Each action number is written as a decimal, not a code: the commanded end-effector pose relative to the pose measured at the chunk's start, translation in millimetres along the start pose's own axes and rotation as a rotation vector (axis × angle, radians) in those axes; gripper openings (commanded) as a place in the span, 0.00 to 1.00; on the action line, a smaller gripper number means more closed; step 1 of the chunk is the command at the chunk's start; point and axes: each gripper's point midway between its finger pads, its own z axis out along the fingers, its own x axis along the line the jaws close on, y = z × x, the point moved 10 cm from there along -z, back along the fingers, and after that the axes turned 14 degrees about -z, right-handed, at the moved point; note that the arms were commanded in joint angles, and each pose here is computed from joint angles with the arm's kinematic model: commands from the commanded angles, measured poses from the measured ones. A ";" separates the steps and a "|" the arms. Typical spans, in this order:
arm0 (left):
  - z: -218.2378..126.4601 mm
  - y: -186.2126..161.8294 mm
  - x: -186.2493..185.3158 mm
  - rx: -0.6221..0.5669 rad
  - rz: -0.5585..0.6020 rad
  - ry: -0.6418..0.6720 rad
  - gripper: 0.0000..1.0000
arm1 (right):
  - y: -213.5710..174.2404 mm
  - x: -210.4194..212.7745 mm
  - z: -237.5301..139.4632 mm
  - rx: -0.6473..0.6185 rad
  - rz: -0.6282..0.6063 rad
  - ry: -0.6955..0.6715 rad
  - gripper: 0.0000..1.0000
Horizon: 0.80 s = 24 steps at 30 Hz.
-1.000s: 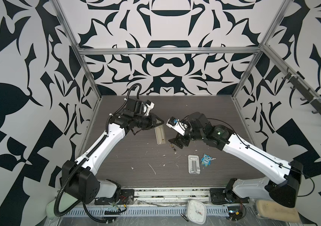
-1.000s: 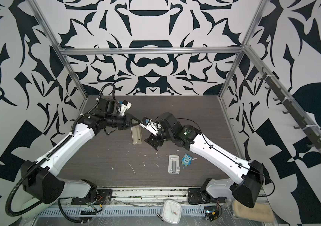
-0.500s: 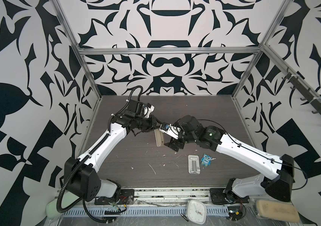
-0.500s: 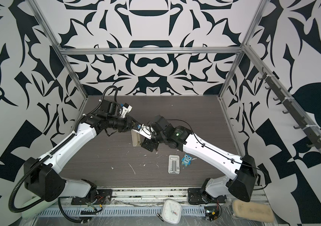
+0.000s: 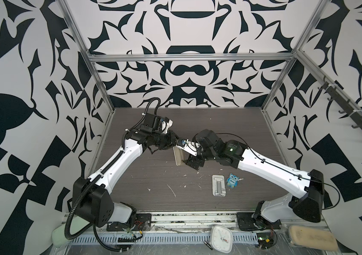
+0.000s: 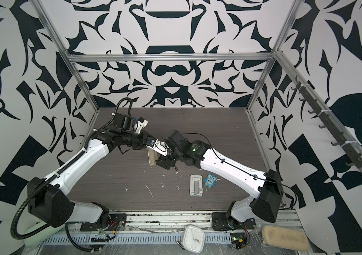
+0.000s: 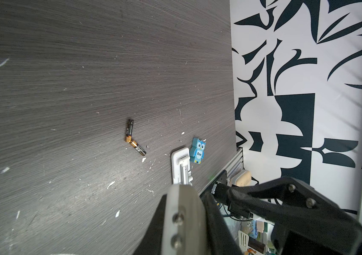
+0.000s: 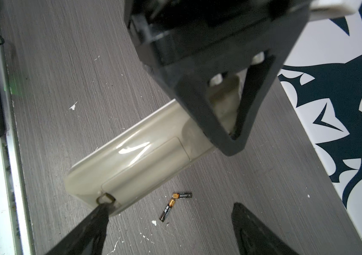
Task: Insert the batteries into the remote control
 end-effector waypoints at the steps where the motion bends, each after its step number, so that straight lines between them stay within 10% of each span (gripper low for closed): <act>1: 3.5 -0.2 4.7 0.022 -0.040 0.014 0.03 | 10.8 -5.5 -7.3 -0.018 -0.008 -0.039 0.91; 24: 21.5 3.8 -4.9 -0.001 -0.140 0.005 0.03 | 10.2 -3.2 3.2 0.077 -0.036 -0.103 0.90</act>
